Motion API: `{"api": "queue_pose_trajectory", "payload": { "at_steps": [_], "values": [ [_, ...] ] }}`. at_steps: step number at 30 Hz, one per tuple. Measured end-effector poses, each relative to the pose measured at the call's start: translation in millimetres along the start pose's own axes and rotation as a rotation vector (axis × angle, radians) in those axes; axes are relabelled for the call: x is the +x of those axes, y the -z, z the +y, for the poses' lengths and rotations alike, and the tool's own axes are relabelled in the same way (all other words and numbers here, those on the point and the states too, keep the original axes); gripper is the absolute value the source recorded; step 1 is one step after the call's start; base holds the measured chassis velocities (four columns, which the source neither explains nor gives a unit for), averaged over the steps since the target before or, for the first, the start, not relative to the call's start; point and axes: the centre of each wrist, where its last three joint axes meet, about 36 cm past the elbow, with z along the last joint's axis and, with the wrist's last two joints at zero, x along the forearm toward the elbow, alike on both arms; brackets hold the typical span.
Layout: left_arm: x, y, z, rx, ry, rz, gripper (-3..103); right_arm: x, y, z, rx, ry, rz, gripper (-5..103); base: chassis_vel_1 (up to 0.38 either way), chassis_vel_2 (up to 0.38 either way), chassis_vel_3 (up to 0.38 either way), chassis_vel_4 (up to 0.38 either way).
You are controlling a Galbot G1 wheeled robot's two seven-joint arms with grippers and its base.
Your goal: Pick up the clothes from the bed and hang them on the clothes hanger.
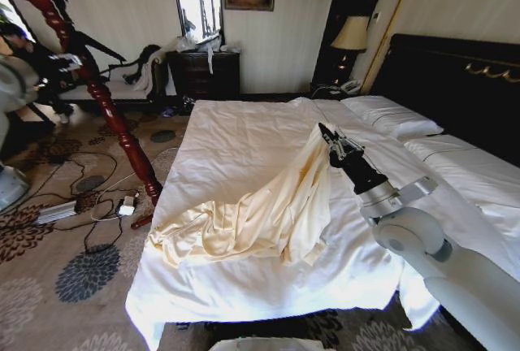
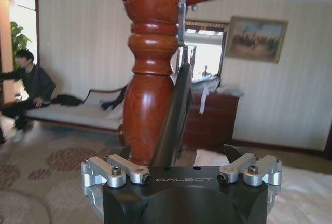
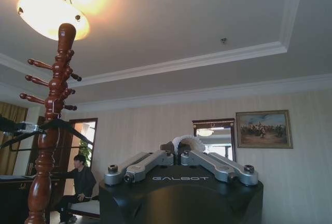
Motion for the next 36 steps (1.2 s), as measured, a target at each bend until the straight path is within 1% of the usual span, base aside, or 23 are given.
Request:
{"api": "queue_pose_trajectory", "payload": {
  "at_steps": [1,2,3,6,7,11,15,16,18,20,21,22,24,28,30,32,33,35,36],
  "values": [
    [0,7,-7.7,-0.010,0.010,0.019,100,0,-1,0,0.000,-0.001,-0.001,1,0.000,0.000,0.000,0.000],
    [1,12,-11.2,-0.018,0.018,0.028,100,0,-3,-1,0.000,-0.002,-0.001,1,0.000,0.000,0.000,0.000],
    [1,12,-11.2,-0.018,0.018,0.028,100,0,-3,-1,0.000,-0.002,-0.001,1,0.000,0.000,0.000,0.000],
    [2,23,-18.2,-0.048,0.045,0.051,100,1,-6,-3,0.002,-0.002,-0.004,1,0.000,0.000,0.000,0.000],
    [2,23,-18.2,-0.048,0.045,0.051,100,1,-6,-3,0.002,-0.002,-0.004,1,0.000,0.000,0.000,0.000],
    [0,28,-21.4,-0.068,0.068,0.090,100,3,-11,-4,0.004,-0.003,-0.003,1,0.000,0.000,0.000,0.000],
    [-3,28,-20.5,-0.066,0.081,0.108,101,5,-12,-3,0.003,0.000,0.001,1,0.000,0.000,0.000,0.000],
    [-3,30,-20.3,-0.060,0.085,0.111,97,5,-13,-3,0.005,0.003,0.002,1,0.000,0.000,0.000,0.000],
    [-2,31,-20.3,-0.055,0.086,0.110,97,5,-13,-3,0.007,0.005,0.002,1,0.000,0.000,0.000,0.000],
    [-1,34,-20.5,-0.050,0.083,0.107,87,6,-13,-4,0.010,0.006,0.001,1,0.000,0.000,0.000,0.000],
    [-1,35,-20.5,-0.048,0.082,0.106,87,6,-12,-4,0.011,0.006,0.001,1,0.000,0.000,0.000,0.000],
    [0,36,-21.0,-0.044,0.076,0.105,76,6,-12,-4,0.012,0.006,-0.001,1,0.000,0.000,0.000,0.000],
    [1,37,-21.2,-0.042,0.073,0.104,76,6,-12,-4,0.013,0.006,-0.002,1,0.000,0.000,0.000,0.000],
    [4,38,-21.4,-0.031,0.073,0.103,54,6,-12,-4,0.015,0.009,-0.003,1,0.000,0.000,0.000,0.000],
    [4,38,-21.4,-0.029,0.073,0.104,54,6,-11,-4,0.016,0.011,-0.004,1,0.000,0.000,0.000,0.000],
    [5,38,-21.1,-0.022,0.072,0.106,43,6,-9,-4,0.017,0.013,-0.007,1,0.000,0.000,0.000,0.000],
    [5,38,-21.1,-0.022,0.072,0.106,43,6,-9,-4,0.017,0.013,-0.007,1,0.000,0.000,0.000,0.000],
    [6,38,-21.8,-0.011,0.064,0.106,32,6,-9,-3,0.017,0.013,-0.008,1,0.000,0.000,0.000,0.000],
    [6,39,-22.0,-0.009,0.061,0.106,32,6,-9,-3,0.017,0.013,-0.009,1,0.000,0.000,0.000,0.000]
  ]
}}
